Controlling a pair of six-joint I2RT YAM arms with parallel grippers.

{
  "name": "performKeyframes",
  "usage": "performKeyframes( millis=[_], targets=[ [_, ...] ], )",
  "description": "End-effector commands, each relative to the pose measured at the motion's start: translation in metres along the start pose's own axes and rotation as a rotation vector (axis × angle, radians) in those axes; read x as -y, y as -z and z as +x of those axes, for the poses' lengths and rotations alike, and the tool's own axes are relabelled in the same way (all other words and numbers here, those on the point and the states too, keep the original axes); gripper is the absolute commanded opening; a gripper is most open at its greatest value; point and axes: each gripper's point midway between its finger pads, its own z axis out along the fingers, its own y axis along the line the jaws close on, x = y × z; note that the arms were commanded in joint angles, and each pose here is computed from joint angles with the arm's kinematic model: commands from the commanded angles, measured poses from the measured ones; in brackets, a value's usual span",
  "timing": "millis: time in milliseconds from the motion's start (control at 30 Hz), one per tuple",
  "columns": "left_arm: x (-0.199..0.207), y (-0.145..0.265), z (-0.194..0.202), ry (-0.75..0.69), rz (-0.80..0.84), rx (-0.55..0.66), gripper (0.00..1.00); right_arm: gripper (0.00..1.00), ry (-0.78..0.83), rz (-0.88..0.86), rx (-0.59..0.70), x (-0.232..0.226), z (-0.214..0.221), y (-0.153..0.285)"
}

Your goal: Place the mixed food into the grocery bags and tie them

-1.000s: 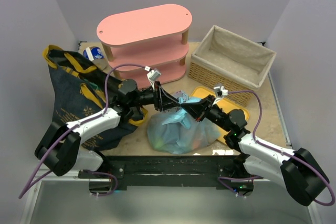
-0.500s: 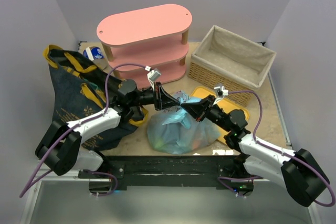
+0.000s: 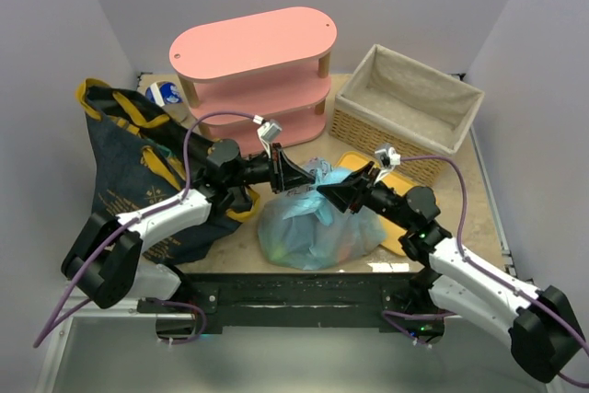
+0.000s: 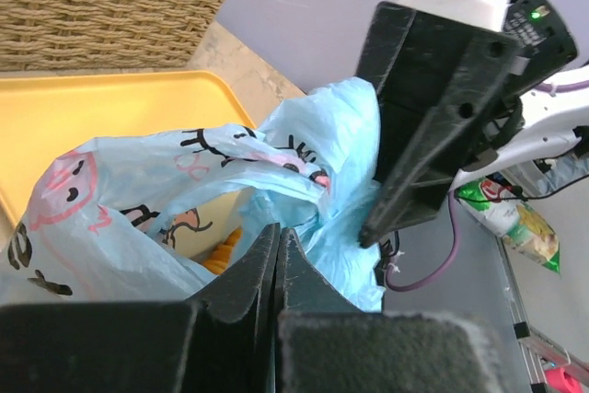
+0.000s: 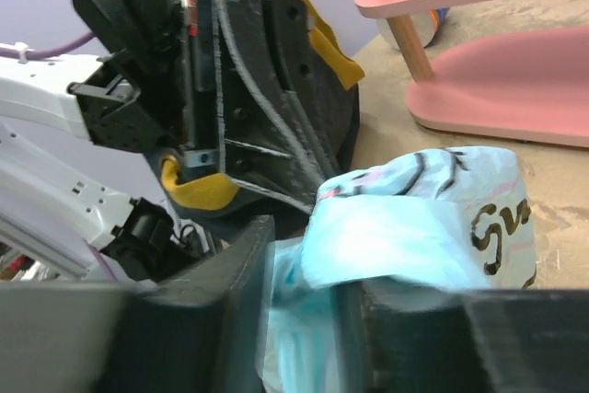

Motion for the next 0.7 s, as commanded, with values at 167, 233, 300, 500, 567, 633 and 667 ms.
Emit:
performKeyframes(
  millis=[167, 233, 300, 500, 567, 633, 667],
  targets=[
    [-0.002, 0.004, -0.027, -0.066, -0.056, 0.058, 0.0, 0.68, 0.151, 0.023, -0.135, -0.015, -0.01, 0.014],
    [-0.003, 0.004, -0.03, -0.081, -0.066, 0.065, 0.0, 0.68, 0.152, 0.023, -0.166, -0.016, -0.006, 0.018],
    [-0.004, 0.004, -0.032, -0.089, -0.076, 0.067, 0.0, 0.69, 0.147, 0.015, -0.188, -0.02, -0.004, 0.021],
    [-0.002, 0.005, -0.035, -0.098, -0.078, 0.072, 0.0, 0.71, 0.142, 0.042, -0.211, -0.019, 0.002, 0.034],
    [0.0, 0.006, -0.037, -0.11, -0.078, 0.08, 0.0, 0.72, 0.135, 0.04, -0.203, -0.021, 0.002, 0.038],
    [0.002, 0.007, -0.041, -0.124, -0.083, 0.095, 0.0, 0.72, 0.12, 0.034, -0.208, -0.022, 0.005, 0.039],
    [0.003, 0.008, -0.043, -0.133, -0.087, 0.101, 0.0, 0.72, 0.111, 0.034, -0.215, -0.021, 0.007, 0.038]
  ],
)
